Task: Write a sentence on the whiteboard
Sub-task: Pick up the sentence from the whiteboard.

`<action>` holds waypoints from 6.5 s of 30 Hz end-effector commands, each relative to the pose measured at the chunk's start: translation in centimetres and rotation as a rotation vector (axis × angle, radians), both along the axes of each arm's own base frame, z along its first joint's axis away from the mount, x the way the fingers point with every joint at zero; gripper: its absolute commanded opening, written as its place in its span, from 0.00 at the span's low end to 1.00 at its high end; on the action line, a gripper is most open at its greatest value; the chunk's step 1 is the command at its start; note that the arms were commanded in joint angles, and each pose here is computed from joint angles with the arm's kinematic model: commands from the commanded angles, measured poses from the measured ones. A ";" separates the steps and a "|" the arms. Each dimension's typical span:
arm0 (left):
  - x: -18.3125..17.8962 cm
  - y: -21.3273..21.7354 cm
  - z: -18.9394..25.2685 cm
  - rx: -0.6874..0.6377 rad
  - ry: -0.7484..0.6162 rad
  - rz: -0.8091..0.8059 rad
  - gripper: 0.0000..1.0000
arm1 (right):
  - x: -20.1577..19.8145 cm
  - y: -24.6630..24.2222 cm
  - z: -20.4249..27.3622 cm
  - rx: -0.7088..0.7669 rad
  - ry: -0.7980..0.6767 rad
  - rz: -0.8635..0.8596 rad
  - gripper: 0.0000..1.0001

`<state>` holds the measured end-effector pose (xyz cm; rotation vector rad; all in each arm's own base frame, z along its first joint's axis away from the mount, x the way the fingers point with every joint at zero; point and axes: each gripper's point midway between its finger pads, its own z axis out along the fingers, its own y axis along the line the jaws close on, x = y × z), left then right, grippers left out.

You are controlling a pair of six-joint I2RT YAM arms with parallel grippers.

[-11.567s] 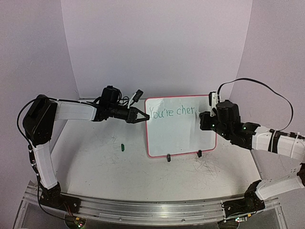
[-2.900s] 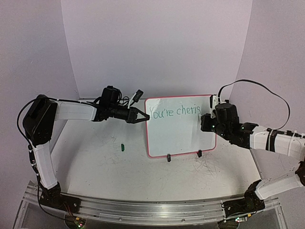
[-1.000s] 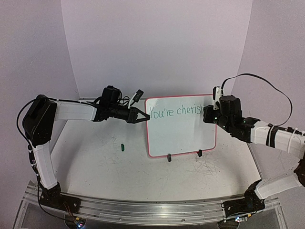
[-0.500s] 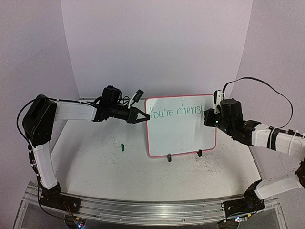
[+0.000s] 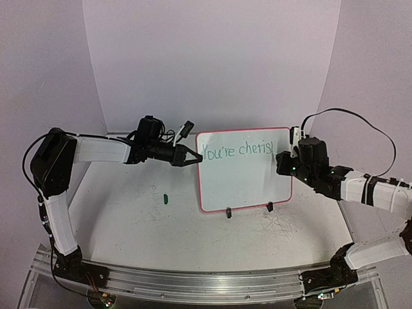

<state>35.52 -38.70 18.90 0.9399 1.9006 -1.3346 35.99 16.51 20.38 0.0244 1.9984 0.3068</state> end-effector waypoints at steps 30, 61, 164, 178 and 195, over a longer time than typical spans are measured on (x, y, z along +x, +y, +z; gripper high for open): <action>0.5 0.5 0.6 0.021 -0.070 0.033 0.00 | 1.3 -0.9 2.5 0.006 -0.043 -0.085 0.00; 0.5 0.5 1.0 0.018 -0.077 0.035 0.00 | 1.1 -0.6 3.5 0.020 -0.057 -0.047 0.00; 0.4 0.5 0.9 0.020 -0.081 0.033 0.00 | 1.8 -3.1 3.1 0.059 -0.098 -0.062 0.00; 0.4 0.4 0.7 0.023 -0.078 0.032 0.00 | 2.7 -3.1 3.6 0.037 -0.113 -0.071 0.00; 0.5 0.4 0.6 0.022 -0.076 0.030 0.00 | 1.4 -2.6 1.4 0.056 -0.053 -0.030 0.00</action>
